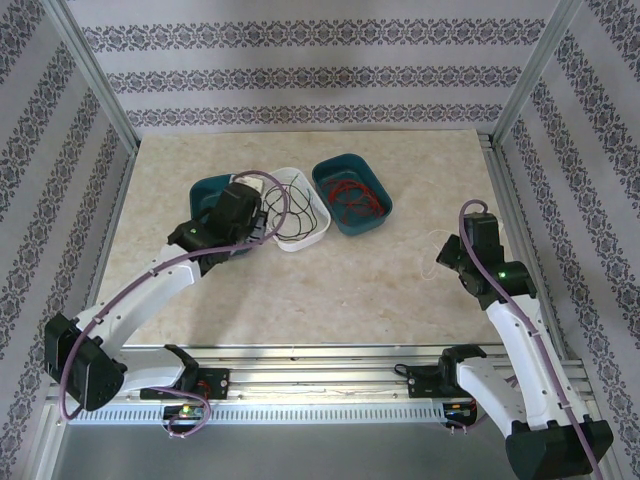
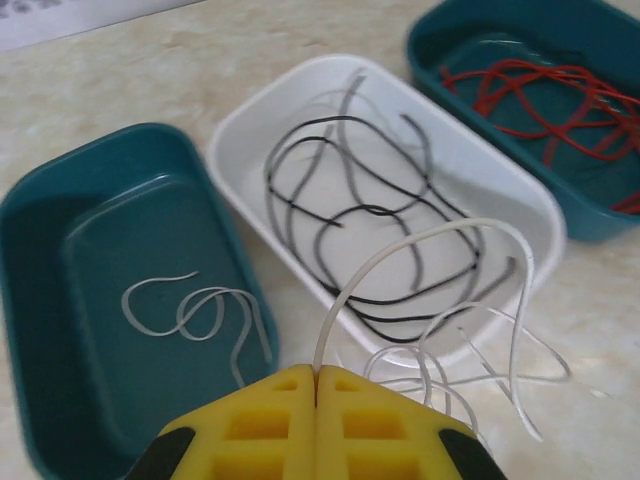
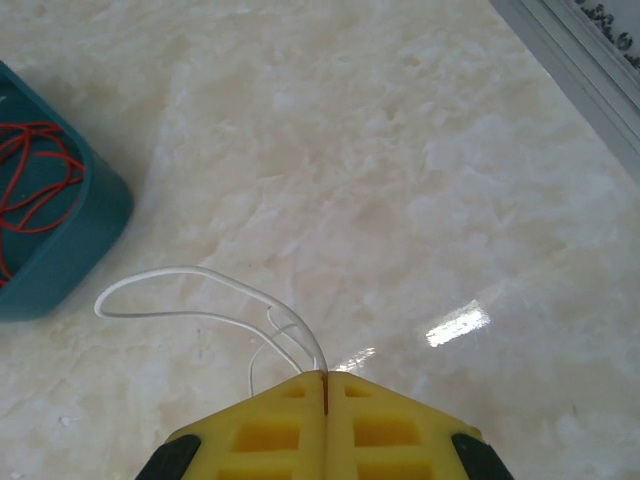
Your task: Untangle the cables
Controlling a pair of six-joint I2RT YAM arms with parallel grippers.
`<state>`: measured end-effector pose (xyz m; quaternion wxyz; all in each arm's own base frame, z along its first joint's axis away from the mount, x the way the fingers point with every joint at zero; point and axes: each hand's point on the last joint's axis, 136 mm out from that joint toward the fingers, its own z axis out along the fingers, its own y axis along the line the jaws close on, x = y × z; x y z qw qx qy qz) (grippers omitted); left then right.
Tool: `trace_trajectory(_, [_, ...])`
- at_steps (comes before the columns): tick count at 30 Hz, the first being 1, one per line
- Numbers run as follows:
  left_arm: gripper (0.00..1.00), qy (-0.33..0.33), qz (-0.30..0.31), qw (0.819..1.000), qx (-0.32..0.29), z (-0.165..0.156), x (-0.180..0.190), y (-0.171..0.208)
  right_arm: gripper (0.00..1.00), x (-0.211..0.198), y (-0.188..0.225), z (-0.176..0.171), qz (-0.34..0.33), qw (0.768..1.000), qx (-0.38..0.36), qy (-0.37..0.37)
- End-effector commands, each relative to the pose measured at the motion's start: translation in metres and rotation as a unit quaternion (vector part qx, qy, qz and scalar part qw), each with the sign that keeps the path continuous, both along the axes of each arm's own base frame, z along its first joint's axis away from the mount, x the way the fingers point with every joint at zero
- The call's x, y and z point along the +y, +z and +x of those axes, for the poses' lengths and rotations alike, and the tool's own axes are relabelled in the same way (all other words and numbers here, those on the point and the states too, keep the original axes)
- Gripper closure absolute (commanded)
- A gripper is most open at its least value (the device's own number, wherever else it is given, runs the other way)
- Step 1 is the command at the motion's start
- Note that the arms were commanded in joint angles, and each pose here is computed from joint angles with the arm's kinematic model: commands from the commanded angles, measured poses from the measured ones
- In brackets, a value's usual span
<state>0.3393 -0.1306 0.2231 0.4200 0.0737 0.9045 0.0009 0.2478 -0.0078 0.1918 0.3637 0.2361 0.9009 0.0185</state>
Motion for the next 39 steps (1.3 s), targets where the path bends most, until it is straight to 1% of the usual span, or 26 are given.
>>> trace_trajectory(1, [1.0,0.042,-0.009,0.999,-0.005,0.007,0.028,0.001,1.0,0.004,0.019,0.007,0.011,0.999,-0.027,0.014])
trace_trajectory(6, [1.0,0.107,-0.006,0.994,-0.008,0.027,0.068,-0.004,1.0,0.009,0.024,0.011,0.02,0.999,-0.034,0.025])
trace_trajectory(12, [1.0,0.146,0.012,0.989,0.003,0.047,0.095,-0.013,1.0,0.011,0.028,0.011,0.024,0.999,-0.038,0.029])
trace_trajectory(15, [1.0,0.158,0.021,0.987,0.018,0.053,0.105,-0.022,1.0,0.011,0.028,0.011,0.026,0.998,-0.04,0.028])
trace_trajectory(19, [0.9,0.173,0.041,0.983,0.047,0.06,0.116,-0.04,1.0,0.013,0.027,0.011,0.031,0.998,-0.04,0.03])
trace_trajectory(25, [0.89,0.17,0.044,0.982,0.071,0.069,0.115,-0.061,1.0,0.015,0.027,0.012,0.035,0.998,-0.041,0.032])
trace_trajectory(27, [0.83,0.171,0.041,0.982,0.073,0.07,0.114,-0.064,1.0,0.015,0.027,0.011,0.035,0.998,-0.042,0.032])
trace_trajectory(29, [0.71,0.172,0.037,0.982,0.075,0.071,0.114,-0.066,1.0,0.015,0.027,0.011,0.037,0.998,-0.043,0.034])
trace_trajectory(32, [0.66,0.169,0.029,0.983,0.071,0.071,0.112,-0.063,1.0,0.016,0.027,0.011,0.038,0.998,-0.043,0.035])
trace_trajectory(34, [0.57,0.163,0.018,0.984,0.065,0.069,0.108,-0.058,1.0,0.017,0.027,0.011,0.04,0.998,-0.044,0.036])
trace_trajectory(36, [0.52,0.157,0.006,0.986,0.057,0.068,0.105,-0.05,1.0,0.018,0.027,0.011,0.043,0.997,-0.044,0.038])
trace_trajectory(38, [0.44,0.145,-0.014,0.988,0.043,0.066,0.099,-0.041,1.0,0.019,0.026,0.012,0.047,0.997,-0.047,0.04])
trace_trajectory(39, [0.43,0.139,-0.026,0.989,0.036,0.065,0.095,-0.037,1.0,0.02,0.026,0.012,0.049,0.997,-0.048,0.041])
